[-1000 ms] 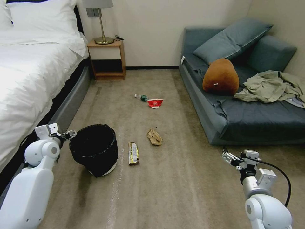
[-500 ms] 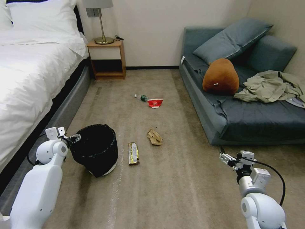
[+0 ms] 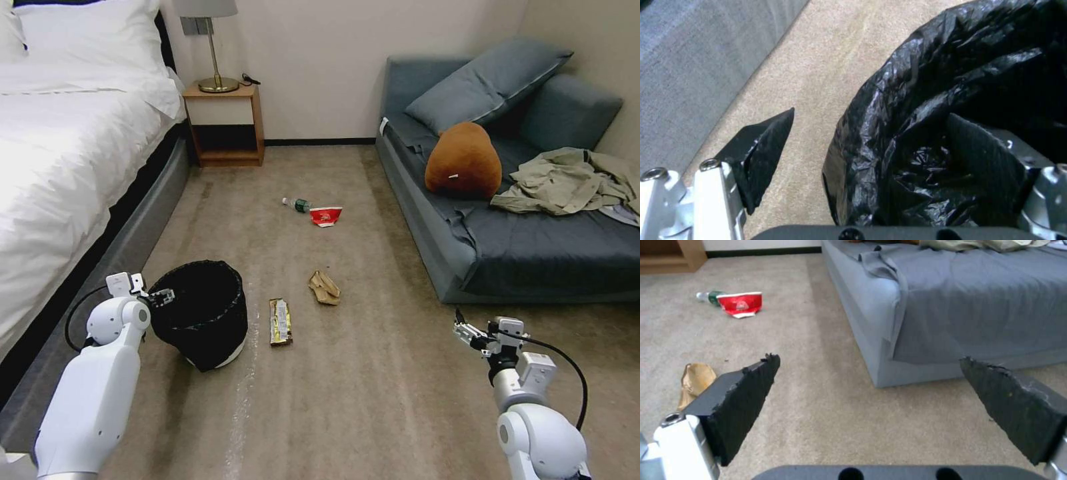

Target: Pick up the trash bin, then pick up the garbage on the floor and place it into the trash bin.

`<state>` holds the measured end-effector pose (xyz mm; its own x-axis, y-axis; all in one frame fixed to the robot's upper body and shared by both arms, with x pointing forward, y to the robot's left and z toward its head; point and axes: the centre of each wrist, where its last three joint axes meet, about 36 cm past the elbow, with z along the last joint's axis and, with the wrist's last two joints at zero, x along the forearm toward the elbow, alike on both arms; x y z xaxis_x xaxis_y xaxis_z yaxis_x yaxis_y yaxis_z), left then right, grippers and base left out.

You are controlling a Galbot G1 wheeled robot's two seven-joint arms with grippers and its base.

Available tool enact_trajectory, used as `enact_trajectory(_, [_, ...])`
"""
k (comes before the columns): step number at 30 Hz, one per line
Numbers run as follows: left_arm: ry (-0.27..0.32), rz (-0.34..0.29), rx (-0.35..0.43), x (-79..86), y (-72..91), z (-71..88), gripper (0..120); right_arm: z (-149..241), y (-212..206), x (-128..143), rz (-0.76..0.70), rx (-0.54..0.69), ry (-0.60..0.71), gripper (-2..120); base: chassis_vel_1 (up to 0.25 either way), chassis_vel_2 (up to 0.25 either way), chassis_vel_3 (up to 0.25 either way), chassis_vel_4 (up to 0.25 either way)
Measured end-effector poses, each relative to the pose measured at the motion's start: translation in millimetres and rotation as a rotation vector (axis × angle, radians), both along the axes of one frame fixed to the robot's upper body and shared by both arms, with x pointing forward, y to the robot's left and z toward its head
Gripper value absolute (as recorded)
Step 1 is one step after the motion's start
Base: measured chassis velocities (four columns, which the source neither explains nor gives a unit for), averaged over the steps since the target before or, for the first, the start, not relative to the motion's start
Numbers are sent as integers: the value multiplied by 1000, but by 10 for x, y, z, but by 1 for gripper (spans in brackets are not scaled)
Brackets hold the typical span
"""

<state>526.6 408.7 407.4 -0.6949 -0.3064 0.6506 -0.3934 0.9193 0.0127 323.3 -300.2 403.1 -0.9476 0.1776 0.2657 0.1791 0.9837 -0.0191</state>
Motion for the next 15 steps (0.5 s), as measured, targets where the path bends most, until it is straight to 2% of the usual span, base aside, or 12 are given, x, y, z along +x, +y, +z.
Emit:
enact_trajectory(7, [10, 4, 2, 2, 6, -37, 93, -6, 13, 0, 4, 1, -2, 100, 0, 0, 0, 0])
enact_trajectory(9, [12, 2, 4, -2, 6, -47, 82, -8, 14, -6, 5, 1, -4, 100, 0, 0, 0, 0])
enact_trajectory(12, [14, -2, 6, -8, 3, -56, 77, 9, 19, -14, 8, 22, -11, 100, 0, 0, 0, 0])
enact_trajectory(14, [15, -6, 9, -17, -2, -63, 63, 77, 39, -34, 19, 75, -20, 100, 0, 0, 0, 0])
enact_trajectory(15, [15, -6, 9, -17, -2, -63, 63, 77, 39, -34, 19, 75, -20, 100, 0, 0, 0, 0])
